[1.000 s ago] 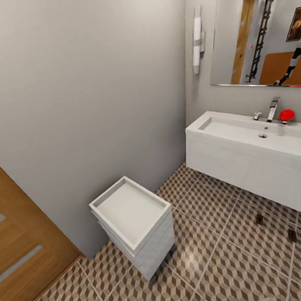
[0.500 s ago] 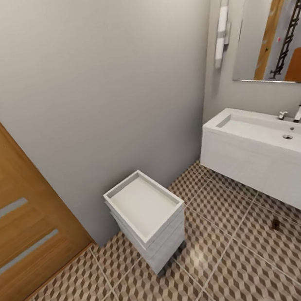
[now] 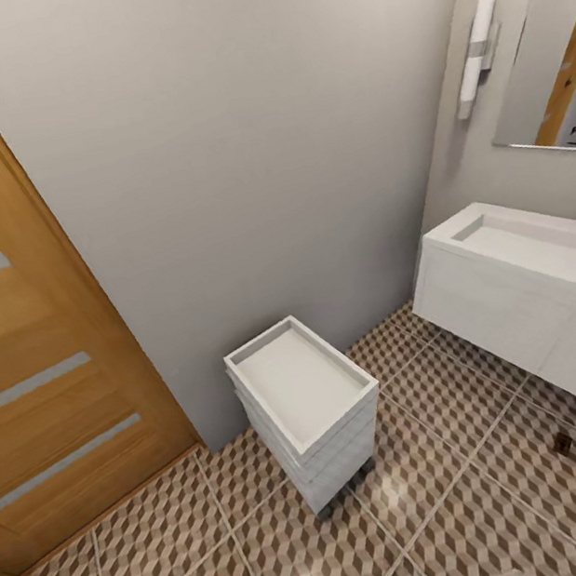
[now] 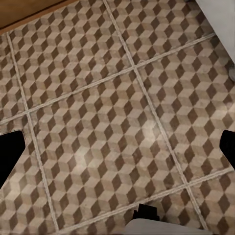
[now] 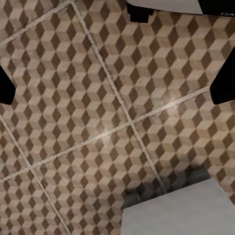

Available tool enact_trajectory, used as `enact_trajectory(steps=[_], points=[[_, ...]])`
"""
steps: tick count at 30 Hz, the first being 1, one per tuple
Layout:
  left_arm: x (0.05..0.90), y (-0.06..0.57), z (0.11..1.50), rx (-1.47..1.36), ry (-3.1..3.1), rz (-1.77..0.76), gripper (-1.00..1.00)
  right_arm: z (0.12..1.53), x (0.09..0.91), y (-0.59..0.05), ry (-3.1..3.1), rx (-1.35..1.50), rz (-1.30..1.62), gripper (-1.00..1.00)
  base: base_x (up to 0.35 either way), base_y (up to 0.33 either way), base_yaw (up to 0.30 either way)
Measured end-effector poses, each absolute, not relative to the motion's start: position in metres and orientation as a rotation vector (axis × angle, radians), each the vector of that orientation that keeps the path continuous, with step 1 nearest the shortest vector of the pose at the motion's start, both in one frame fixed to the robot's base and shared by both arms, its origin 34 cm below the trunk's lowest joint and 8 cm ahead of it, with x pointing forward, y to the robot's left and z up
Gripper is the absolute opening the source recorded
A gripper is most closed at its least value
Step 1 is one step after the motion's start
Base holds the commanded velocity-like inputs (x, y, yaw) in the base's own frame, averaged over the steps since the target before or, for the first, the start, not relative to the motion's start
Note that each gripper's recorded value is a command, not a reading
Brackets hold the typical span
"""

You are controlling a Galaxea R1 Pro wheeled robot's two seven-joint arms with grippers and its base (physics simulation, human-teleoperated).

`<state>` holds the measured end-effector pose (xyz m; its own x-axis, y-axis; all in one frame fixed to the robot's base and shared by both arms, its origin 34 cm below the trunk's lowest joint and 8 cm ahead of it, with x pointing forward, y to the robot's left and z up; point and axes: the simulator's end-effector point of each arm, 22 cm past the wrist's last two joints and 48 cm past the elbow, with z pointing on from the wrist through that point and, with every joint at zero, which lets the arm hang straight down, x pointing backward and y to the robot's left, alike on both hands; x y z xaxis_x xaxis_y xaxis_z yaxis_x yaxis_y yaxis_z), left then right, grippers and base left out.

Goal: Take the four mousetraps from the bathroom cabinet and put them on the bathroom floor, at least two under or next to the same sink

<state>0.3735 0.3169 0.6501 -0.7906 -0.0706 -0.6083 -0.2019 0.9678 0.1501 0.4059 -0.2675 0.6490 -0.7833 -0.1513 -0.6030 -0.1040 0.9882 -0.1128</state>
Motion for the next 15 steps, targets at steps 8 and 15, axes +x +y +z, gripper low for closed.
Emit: enact_trajectory(steps=[8,15], points=[[0.3699,0.3161,0.6475,-0.19,2.487,0.274,1.0,0.6463,0.4029,-0.2674,2.486,-0.178,-0.096,1.0,-0.028,0.004,0.224],[0.3672,0.316,0.6455,-0.19,2.495,0.276,1.0,0.644,0.4002,-0.2674,2.494,-0.179,-0.095,1.0,-0.136,0.08,0.225]])
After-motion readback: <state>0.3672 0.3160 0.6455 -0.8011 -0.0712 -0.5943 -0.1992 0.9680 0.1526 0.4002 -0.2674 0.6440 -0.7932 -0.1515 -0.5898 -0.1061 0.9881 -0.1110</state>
